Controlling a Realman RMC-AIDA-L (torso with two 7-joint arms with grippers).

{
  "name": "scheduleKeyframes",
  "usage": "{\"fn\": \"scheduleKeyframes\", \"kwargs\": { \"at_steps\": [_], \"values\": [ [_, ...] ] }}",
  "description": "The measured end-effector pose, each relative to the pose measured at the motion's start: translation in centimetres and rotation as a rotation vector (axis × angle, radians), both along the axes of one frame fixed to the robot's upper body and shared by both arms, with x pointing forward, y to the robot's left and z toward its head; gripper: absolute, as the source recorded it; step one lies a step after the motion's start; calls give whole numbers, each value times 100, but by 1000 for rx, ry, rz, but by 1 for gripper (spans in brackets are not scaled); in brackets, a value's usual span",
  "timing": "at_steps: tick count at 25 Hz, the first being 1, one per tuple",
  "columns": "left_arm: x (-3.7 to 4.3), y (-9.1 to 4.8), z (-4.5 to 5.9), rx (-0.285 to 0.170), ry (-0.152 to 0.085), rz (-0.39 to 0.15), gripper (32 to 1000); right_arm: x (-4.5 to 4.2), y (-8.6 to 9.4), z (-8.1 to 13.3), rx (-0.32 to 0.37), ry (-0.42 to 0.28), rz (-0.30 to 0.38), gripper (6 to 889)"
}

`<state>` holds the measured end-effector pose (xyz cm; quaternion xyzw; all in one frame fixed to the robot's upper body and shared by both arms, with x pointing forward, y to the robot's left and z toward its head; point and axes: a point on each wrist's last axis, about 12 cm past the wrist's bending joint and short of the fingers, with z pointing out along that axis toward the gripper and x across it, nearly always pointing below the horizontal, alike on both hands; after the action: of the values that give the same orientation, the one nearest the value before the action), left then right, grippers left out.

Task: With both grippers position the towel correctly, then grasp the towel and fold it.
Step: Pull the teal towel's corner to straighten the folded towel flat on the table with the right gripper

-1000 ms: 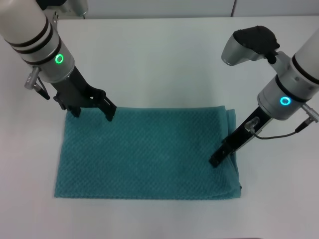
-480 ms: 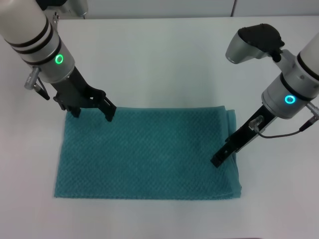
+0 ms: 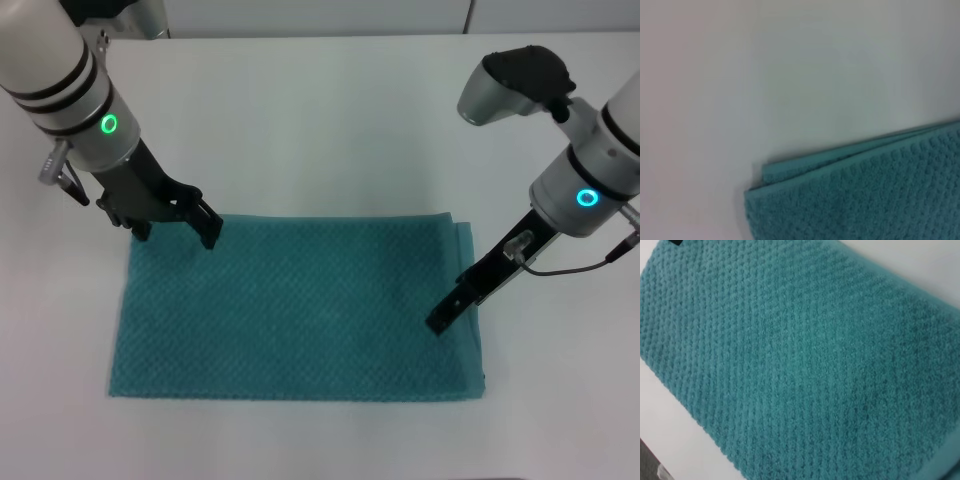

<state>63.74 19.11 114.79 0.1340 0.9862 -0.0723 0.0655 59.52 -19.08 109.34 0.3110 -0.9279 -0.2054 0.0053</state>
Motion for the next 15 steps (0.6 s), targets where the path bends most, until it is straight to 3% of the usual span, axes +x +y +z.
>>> {"fn": "scheduleKeyframes", "kwargs": {
  "at_steps": [15],
  "values": [
    [-21,96,-23,36,10,11,908,33,-155,92,-6,-17,-40,864]
  ]
}}
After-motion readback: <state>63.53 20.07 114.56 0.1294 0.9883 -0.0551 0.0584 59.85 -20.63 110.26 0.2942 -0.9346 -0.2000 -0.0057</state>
